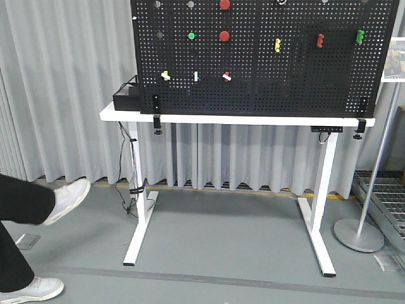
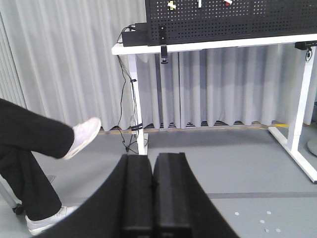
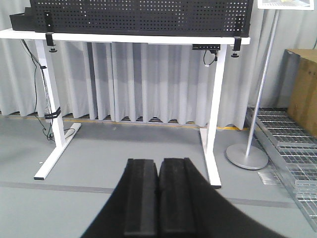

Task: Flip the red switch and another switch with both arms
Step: 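Drive the base forward toward the black pegboard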

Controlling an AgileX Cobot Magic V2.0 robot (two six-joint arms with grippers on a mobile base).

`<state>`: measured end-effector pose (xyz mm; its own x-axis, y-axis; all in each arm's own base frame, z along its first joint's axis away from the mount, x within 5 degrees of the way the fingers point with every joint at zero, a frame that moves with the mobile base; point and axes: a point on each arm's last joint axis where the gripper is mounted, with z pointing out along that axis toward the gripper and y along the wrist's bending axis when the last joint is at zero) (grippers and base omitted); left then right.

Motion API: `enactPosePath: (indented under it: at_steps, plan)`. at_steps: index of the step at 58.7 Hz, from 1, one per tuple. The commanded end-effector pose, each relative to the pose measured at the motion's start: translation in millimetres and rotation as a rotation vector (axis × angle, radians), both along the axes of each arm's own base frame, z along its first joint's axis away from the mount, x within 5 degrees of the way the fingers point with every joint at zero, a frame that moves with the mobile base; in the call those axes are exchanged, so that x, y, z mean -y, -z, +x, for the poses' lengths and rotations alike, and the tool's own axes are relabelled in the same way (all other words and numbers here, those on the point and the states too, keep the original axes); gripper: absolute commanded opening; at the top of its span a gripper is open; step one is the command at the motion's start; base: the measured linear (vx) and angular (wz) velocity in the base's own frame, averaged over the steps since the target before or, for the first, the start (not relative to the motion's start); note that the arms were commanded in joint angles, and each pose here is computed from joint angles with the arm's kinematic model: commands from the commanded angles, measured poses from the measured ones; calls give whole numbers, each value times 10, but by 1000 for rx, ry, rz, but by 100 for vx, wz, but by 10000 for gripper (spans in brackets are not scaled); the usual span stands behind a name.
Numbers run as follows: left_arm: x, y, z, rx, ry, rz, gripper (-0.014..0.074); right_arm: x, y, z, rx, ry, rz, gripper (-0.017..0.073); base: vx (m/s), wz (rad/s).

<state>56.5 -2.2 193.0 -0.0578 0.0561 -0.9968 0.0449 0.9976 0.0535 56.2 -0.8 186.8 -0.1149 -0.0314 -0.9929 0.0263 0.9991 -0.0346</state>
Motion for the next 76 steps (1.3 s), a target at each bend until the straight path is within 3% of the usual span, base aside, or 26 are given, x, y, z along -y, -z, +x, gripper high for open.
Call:
enactPosePath:
  at_steps: [1, 76]
  plan:
    - [1, -10, -3, 73, 1, -9, 3, 14, -63, 0, 87, 17, -12, -6, 0, 0]
    - [1, -10, -3, 73, 1, -9, 3, 14, -63, 0, 87, 17, -12, -6, 6, 0]
